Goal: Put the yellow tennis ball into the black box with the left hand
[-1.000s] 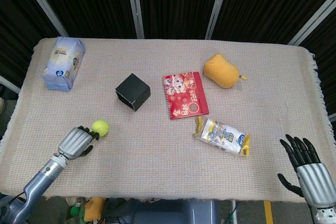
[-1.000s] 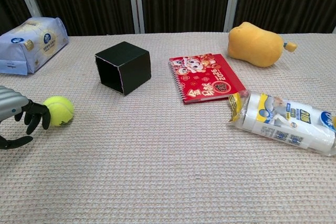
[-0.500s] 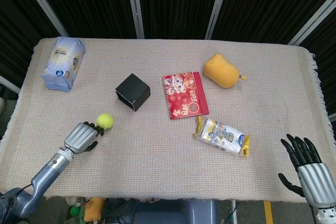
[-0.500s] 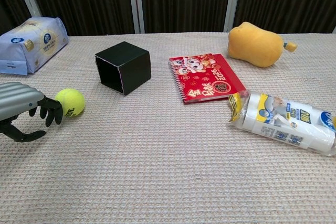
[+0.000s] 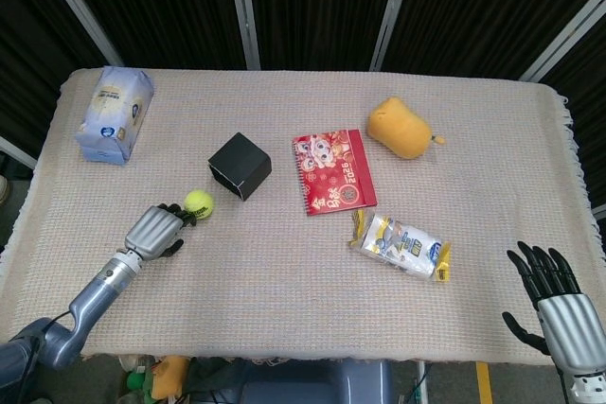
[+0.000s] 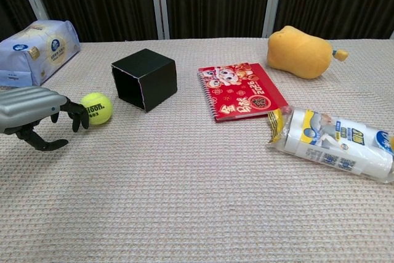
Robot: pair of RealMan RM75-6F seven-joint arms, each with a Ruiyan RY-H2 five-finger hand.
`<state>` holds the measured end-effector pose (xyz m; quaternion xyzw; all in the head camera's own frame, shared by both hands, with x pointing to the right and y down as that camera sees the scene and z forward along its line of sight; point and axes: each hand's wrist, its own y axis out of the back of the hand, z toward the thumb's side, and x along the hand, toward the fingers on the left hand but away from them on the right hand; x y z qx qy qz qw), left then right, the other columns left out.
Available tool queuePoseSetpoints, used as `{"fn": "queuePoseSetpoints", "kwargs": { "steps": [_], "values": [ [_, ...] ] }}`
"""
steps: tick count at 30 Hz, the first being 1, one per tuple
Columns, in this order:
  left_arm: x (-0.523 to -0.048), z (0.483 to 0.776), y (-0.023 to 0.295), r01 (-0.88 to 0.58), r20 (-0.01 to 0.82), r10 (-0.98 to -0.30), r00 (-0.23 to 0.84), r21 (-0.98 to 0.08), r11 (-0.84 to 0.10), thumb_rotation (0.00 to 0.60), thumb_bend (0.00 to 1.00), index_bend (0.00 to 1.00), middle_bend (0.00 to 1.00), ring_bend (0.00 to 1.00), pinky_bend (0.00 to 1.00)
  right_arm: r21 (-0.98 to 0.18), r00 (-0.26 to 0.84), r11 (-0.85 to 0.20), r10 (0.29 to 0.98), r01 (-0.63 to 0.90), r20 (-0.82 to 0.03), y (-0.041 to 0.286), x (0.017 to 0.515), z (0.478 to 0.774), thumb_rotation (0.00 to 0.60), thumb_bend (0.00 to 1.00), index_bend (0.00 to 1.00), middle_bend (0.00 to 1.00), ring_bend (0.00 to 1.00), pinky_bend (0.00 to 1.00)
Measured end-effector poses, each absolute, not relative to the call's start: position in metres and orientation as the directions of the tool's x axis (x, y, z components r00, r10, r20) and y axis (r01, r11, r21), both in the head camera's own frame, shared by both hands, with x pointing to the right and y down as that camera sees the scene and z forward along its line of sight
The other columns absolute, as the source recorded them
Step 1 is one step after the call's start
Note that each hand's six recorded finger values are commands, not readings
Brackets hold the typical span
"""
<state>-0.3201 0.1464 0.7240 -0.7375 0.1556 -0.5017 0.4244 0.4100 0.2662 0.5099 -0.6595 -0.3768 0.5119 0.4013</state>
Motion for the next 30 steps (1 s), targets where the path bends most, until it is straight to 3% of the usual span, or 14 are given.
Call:
{"fn": "queuePoseSetpoints", "kwargs": {
  "steps": [24, 26, 30],
  "values": [
    [-0.293, 0.739, 0.128, 0.136, 0.543, -0.672, 0.503, -0.818, -0.559, 0.600, 0.37, 0.29, 0.25, 0.11, 0.22, -0.918, 0.192, -0.386, 0.912, 0.096, -0.363, 0.265, 0.414, 0.505, 0.600, 0.29, 0.00, 0.00, 0.00, 0.00],
    [-0.293, 0.740, 0.124, 0.129, 0.544, -0.677, 0.495, -0.817, -0.562, 0.600, 0.37, 0.28, 0.22, 0.09, 0.21, -0.917, 0.192, -0.387, 0.911, 0.095, -0.364, 0.265, 0.414, 0.505, 0.600, 0.29, 0.00, 0.00, 0.00, 0.00],
    [-0.291, 0.743, 0.120, 0.122, 0.548, -0.682, 0.484, -0.814, -0.568, 0.600, 0.37, 0.21, 0.03, 0.00, 0.19, -0.918, 0.189, -0.384, 0.913, 0.096, -0.362, 0.265, 0.415, 0.504, 0.600, 0.29, 0.00, 0.00, 0.00, 0.00]
  ]
}}
